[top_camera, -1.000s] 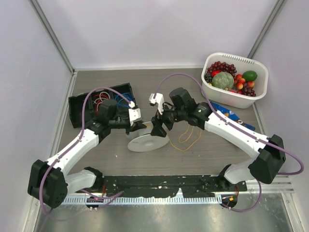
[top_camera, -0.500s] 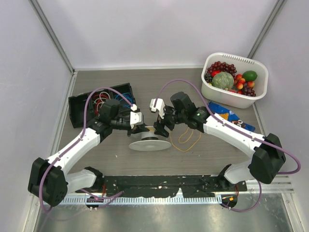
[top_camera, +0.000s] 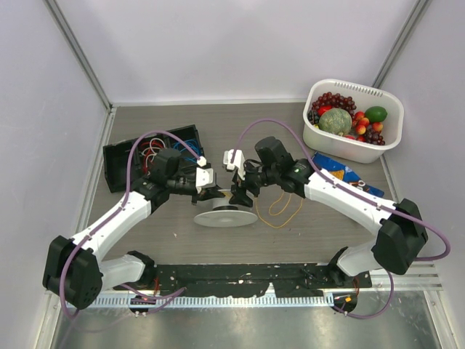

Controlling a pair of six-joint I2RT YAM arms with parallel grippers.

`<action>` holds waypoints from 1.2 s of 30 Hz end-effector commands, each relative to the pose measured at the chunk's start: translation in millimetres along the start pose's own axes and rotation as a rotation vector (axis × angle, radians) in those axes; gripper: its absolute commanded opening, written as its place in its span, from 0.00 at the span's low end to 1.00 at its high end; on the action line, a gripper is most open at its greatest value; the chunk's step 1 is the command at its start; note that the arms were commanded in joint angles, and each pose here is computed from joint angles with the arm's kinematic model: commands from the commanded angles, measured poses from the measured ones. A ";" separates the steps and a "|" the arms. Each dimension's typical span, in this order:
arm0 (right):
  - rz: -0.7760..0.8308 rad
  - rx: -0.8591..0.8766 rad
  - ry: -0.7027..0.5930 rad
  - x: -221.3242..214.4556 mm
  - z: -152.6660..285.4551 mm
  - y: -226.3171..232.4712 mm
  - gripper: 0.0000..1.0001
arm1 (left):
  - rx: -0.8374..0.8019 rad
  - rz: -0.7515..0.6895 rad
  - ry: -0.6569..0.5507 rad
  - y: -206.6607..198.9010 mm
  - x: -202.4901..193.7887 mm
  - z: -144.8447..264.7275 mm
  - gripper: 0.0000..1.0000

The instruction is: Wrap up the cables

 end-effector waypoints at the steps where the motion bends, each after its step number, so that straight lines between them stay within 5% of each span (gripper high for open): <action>1: 0.038 0.003 -0.053 20.5 0.5 -3.7 0.76 | 0.006 -0.037 -0.035 7.4 13.9 -0.2 0.00; 6: 0.024 -0.011 -0.063 20.7 -1.0 -5.5 0.65 | 0.009 -0.031 -0.039 6.9 14.5 0.0 0.00; 16: -0.003 -0.056 -0.073 20.3 -1.0 -10.7 0.01 | 0.023 -0.007 -0.036 8.3 14.2 -0.1 0.00; 18: -0.001 -0.058 -0.072 20.1 -0.9 -10.4 0.01 | 0.025 0.004 -0.043 8.3 15.8 -0.2 0.02; 21: 0.002 -0.049 -0.073 20.2 -1.1 -9.2 0.01 | 0.032 0.019 -0.055 9.3 16.9 -1.2 0.20; 28: 0.017 -0.036 -0.076 21.3 -2.6 -9.2 0.01 | 0.027 0.042 -0.063 11.2 15.7 -4.3 0.32; 36: 0.019 -0.024 -0.079 23.0 -2.9 -8.1 0.01 | 0.023 0.028 -0.054 11.8 10.5 -6.9 0.34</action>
Point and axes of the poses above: each gripper's point midway between its finger pads, its own z axis back along the fingers, its own y axis along the line the jaws close on, x = y × z, the point moved 4 cm from there along z, back along the fingers, and after that the axes turned 5 degrees about -z, right-handed, at the moved point
